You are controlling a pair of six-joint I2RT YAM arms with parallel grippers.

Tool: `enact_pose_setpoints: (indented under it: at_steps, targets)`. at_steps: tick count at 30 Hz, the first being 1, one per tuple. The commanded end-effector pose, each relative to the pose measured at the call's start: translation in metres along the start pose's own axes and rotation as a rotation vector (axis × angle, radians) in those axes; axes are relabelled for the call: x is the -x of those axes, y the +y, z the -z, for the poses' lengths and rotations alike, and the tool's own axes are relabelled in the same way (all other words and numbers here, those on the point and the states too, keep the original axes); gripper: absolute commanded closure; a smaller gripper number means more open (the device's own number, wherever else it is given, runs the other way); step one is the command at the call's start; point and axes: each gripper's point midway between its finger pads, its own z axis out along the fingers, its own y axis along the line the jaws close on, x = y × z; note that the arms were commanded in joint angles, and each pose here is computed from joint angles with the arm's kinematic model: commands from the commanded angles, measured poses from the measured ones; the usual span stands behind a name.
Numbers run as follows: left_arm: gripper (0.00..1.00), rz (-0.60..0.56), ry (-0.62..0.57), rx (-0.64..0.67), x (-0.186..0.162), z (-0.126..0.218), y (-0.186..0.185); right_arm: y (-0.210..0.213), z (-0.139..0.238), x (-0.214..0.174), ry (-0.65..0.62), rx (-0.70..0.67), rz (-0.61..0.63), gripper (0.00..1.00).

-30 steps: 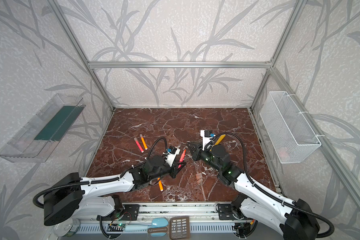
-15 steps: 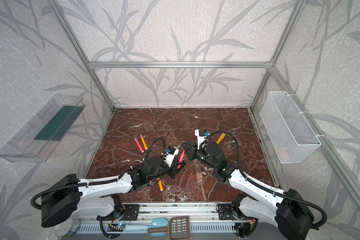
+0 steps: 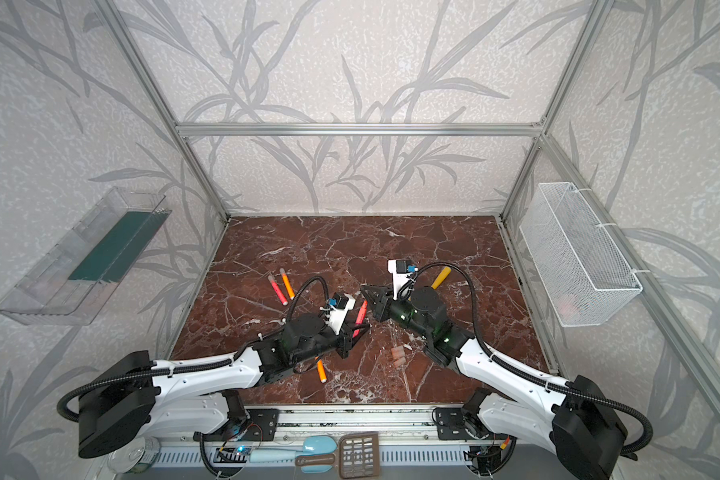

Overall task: Insert the pens into the pen caps
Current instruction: 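Align the cap over the orange marker tip with the right gripper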

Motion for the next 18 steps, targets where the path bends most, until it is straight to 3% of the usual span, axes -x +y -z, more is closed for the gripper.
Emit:
enact_pose_setpoints:
  at_steps: [1,18]
  targets:
    - [1.0,0.003,-0.032,0.001,0.0066,0.0019,-0.0011,0.0072,0.0034,0.0076,-0.044,0.023,0.004,1.0]
    - [1.0,0.007,-0.036,0.002,0.0068,0.004,-0.0008,0.0006,-0.0024,0.0063,-0.049,-0.007,0.018,1.0]
